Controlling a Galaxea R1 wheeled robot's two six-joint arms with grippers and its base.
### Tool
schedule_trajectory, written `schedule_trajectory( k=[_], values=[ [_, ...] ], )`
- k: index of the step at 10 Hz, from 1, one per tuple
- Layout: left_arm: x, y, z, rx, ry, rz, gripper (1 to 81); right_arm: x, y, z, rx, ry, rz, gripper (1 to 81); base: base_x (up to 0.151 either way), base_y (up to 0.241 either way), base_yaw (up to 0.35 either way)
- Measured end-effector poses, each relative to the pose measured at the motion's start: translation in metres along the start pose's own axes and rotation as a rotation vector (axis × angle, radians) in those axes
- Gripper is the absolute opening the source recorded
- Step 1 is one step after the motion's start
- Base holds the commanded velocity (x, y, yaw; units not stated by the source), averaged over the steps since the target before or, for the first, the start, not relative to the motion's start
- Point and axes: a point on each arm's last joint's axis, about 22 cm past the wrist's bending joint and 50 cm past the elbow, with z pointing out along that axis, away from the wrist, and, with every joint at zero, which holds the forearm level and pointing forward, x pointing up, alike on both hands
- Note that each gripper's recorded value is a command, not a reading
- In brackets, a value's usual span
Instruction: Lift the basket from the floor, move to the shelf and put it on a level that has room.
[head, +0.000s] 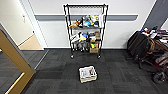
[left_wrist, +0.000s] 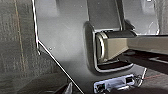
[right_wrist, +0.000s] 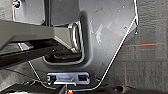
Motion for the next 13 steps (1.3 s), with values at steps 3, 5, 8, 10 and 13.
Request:
schedule_trajectory(
  k=[3,5,8,10,13],
  values=[
    [-0.006,0.001,0.0,-0.001,-0.007,-0.002,81.1,-0.007,0.0,-0.001,0.0,-0.009,0.002,81.1,0.132,0.0,0.0],
    [-0.006,0.001,0.0,-0.001,-0.007,-0.002,81.1,-0.002,0.0,0.0,0.0,-0.001,0.001,81.1,0.132,0.0,0.0],
    [-0.007,0.001,0.0,-0.001,-0.008,-0.003,81.1,-0.002,0.0,0.0,0.0,-0.004,0.001,81.1,0.132,0.0,0.0],
    [0.001,-0.001,0.0,0.001,0.001,-0.001,81.1,0.005,0.0,0.001,-0.001,0.0,-0.002,81.1,0.132,0.0,0.0],
    [-0.013,-0.006,-0.002,0.008,-0.019,-0.005,81.1,-0.006,0.001,0.0,-0.004,-0.012,0.001,81.1,0.132,0.0,0.0]
  ],
)
